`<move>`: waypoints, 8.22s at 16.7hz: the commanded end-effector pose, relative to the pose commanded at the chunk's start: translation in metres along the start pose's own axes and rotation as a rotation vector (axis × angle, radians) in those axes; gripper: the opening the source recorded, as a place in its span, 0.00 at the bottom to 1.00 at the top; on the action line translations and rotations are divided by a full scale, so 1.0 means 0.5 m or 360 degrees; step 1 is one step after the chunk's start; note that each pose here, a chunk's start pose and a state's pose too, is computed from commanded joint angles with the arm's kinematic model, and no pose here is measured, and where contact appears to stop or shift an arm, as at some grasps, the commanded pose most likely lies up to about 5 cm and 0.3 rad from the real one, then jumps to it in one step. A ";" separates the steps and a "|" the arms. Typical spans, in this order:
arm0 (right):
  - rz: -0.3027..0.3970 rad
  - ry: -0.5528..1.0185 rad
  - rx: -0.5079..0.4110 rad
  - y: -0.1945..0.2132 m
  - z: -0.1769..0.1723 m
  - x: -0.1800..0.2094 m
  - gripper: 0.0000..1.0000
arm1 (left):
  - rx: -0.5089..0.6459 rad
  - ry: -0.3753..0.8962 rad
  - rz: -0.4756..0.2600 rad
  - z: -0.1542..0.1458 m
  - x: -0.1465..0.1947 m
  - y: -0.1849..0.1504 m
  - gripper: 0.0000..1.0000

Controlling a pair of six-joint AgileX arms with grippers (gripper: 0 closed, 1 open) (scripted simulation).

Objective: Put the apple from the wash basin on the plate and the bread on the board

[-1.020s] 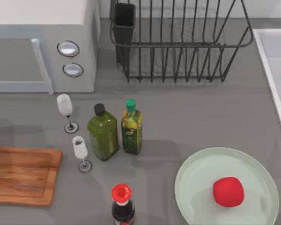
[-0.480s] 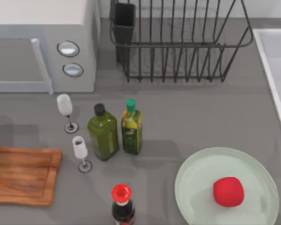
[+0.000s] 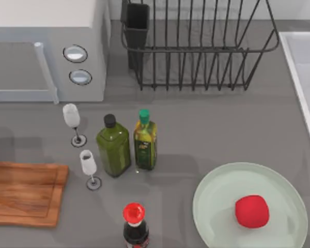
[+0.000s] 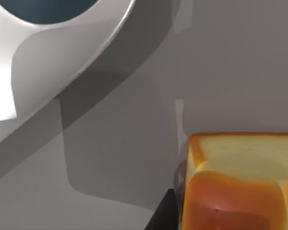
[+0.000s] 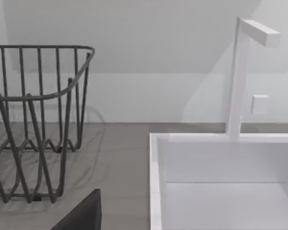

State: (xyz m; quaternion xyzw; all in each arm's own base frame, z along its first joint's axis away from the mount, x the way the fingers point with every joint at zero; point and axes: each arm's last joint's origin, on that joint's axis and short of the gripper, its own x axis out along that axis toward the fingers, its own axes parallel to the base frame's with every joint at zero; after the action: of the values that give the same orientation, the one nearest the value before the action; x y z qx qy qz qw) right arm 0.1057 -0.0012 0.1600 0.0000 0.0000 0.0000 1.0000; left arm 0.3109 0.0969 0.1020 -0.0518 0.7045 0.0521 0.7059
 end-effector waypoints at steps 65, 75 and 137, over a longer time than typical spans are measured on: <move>0.0000 0.0000 0.0000 0.000 0.000 0.000 1.00 | 0.5126 0.0126 0.1091 -0.252 -0.133 -0.206 0.00; 0.0000 0.0000 0.0000 0.000 0.000 0.000 1.00 | 0.5123 0.0124 0.1121 -0.243 -0.127 -0.206 0.00; 0.0000 0.0000 0.0000 0.000 0.000 0.000 1.00 | 0.1523 -0.1840 0.0900 -0.400 -0.129 -0.150 1.00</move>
State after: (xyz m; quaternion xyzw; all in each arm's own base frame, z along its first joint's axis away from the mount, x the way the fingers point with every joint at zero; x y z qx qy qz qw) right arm 0.1057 -0.0012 0.1600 0.0000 0.0000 0.0000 1.0000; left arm 0.1241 -0.0065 0.1663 0.4721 0.1598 -0.0601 0.8648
